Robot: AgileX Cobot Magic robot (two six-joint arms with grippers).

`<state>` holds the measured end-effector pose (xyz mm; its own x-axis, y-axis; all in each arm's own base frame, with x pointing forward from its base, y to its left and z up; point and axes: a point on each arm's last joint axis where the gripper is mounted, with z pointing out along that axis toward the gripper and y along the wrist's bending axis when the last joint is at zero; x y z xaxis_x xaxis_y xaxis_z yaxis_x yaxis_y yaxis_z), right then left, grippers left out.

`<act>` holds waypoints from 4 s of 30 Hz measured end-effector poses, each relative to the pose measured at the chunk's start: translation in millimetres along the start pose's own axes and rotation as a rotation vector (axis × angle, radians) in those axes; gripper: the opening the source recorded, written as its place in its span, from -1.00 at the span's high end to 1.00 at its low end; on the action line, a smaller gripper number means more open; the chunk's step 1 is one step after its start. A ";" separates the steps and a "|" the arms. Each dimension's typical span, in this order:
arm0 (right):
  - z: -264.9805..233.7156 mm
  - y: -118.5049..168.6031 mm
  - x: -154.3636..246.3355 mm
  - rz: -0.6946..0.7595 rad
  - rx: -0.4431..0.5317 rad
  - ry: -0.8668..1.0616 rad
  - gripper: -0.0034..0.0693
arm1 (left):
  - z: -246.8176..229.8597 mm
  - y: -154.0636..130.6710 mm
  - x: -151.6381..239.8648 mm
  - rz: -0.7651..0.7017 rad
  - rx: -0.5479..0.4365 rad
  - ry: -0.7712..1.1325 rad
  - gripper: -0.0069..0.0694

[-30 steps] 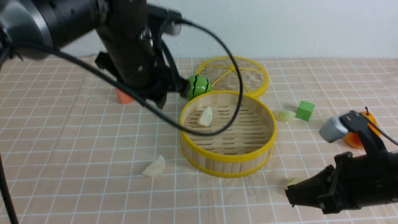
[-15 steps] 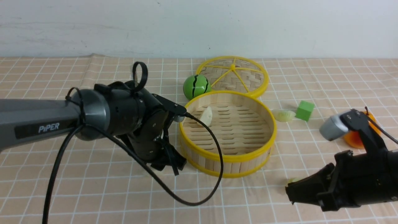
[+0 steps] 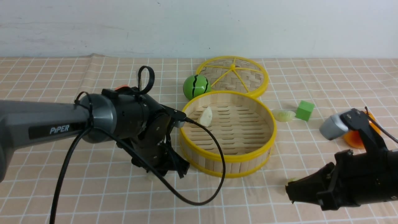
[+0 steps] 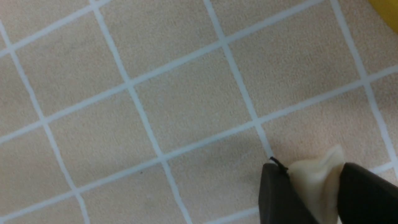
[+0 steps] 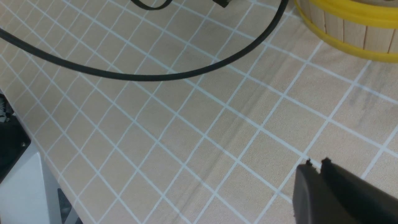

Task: Put the dumplings into the steamer on the table with the brown tablecloth.
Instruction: 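Place the dumpling into the bamboo steamer basket with the left gripper, then reach for and grasp a dumpling lying on the table beside the steamer, then place the dumpling in the bamboo steamer basket with the right gripper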

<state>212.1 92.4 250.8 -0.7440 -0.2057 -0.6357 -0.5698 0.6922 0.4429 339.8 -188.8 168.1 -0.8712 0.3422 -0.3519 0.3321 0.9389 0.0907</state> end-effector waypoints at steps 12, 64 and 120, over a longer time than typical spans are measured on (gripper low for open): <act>0.0 -0.7 -0.4 0.001 0.007 -0.005 0.72 | -124.8 -3.2 -38.9 -0.119 0.252 -0.335 0.19; -12.1 -5.1 -17.4 -0.058 0.046 -0.035 0.54 | -262.8 68.1 155.2 0.058 0.034 -0.691 0.86; 94.4 -173.7 -202.7 -0.025 0.309 0.244 0.34 | -167.9 54.1 192.6 0.131 0.067 -0.653 0.85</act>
<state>494.9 79.2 243.1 -0.8138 -0.3574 -0.4583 -0.4841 0.8532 0.1943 129.3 -65.7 261.7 -0.4315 0.3402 -0.8355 0.4603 0.8796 0.1205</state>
